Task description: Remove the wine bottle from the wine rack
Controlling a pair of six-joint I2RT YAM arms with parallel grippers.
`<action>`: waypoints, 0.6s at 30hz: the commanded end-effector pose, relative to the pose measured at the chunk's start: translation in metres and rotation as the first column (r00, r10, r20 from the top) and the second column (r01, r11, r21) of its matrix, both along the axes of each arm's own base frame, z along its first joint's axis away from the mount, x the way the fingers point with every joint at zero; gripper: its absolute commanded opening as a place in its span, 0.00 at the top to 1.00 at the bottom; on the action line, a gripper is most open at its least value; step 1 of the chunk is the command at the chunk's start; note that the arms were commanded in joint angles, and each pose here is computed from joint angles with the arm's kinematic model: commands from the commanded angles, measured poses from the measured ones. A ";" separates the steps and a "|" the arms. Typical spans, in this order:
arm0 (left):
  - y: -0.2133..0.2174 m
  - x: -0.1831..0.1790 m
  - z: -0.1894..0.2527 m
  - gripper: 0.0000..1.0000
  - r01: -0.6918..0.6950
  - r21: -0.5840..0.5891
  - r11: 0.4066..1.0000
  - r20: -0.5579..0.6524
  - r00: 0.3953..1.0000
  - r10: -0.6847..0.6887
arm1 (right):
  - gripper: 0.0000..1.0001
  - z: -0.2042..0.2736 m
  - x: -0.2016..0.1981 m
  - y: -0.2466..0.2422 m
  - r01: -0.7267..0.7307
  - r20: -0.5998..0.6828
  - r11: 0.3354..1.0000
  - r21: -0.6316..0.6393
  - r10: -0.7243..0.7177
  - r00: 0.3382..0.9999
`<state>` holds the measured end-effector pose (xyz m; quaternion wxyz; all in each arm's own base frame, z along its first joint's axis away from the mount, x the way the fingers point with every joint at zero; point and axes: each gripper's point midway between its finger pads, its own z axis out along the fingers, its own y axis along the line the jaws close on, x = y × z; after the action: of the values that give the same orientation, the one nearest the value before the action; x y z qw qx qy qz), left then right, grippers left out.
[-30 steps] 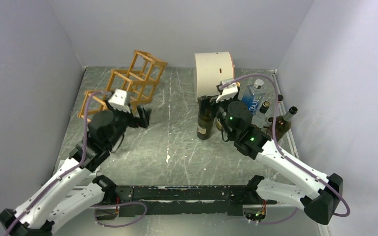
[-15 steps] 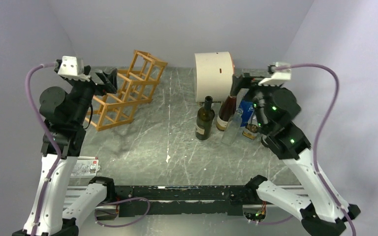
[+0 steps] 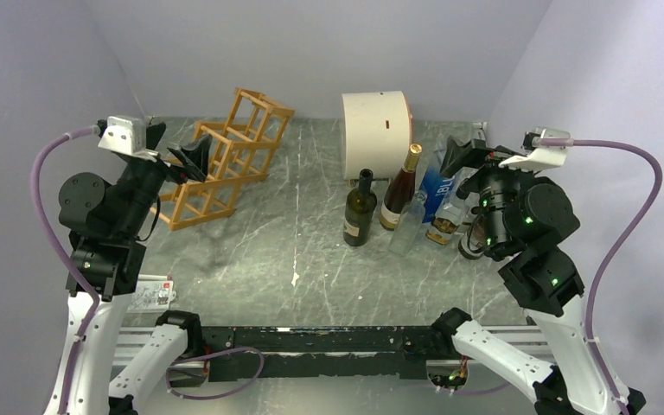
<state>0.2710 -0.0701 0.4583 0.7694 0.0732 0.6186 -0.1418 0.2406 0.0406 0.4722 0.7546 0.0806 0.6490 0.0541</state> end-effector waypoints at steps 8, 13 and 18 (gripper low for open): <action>-0.006 -0.016 0.000 0.01 0.052 0.030 0.998 0.008 0.999 -0.052 | 0.00 -0.002 -0.003 -0.005 0.012 -0.011 1.000 0.000 -0.012 1.000; -0.008 -0.017 0.002 0.01 0.060 0.026 0.998 0.013 0.998 -0.061 | 0.00 -0.002 -0.004 -0.007 0.025 -0.009 1.000 0.001 -0.025 1.000; -0.010 -0.015 -0.001 0.01 0.069 0.024 0.997 -0.003 0.998 -0.069 | 0.00 -0.006 -0.007 -0.006 0.005 -0.002 1.000 -0.006 -0.005 1.000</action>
<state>0.2575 -0.0758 0.4582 0.7667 0.0930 0.6165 -0.1529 0.2402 0.0402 0.4662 0.7492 0.0765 0.6561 0.0490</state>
